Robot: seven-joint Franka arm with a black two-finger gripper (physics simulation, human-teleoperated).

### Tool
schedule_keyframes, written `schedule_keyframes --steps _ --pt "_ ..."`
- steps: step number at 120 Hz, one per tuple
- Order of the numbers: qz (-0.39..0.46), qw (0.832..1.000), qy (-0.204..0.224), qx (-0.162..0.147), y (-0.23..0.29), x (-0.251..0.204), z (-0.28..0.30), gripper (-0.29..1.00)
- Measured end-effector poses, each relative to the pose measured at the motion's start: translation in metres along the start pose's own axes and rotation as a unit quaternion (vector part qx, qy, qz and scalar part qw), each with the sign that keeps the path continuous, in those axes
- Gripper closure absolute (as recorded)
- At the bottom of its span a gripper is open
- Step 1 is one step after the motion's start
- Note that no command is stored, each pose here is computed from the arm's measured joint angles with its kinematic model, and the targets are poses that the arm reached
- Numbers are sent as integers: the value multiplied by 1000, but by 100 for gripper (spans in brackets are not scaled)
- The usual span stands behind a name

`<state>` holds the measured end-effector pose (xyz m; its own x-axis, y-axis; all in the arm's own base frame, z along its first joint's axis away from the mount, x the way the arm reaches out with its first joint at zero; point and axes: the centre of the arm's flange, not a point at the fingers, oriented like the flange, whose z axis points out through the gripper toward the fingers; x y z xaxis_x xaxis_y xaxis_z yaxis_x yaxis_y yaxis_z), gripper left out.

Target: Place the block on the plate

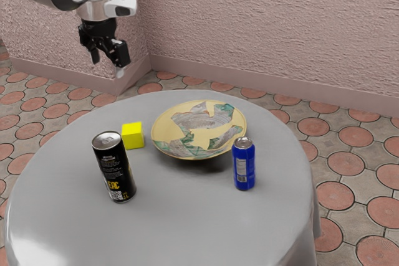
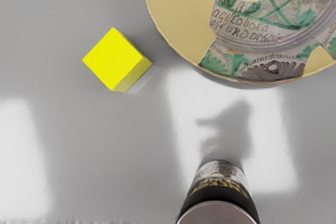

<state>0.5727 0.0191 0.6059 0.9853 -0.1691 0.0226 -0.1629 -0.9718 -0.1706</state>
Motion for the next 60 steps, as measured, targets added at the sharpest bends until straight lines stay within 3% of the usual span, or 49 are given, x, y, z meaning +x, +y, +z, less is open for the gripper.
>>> schedule_keyframes --steps 24,60 --pt "-23 999 -27 -10 -32 -21 41 0" --pt "8 1000 -29 -8 -95 -35 92 0"
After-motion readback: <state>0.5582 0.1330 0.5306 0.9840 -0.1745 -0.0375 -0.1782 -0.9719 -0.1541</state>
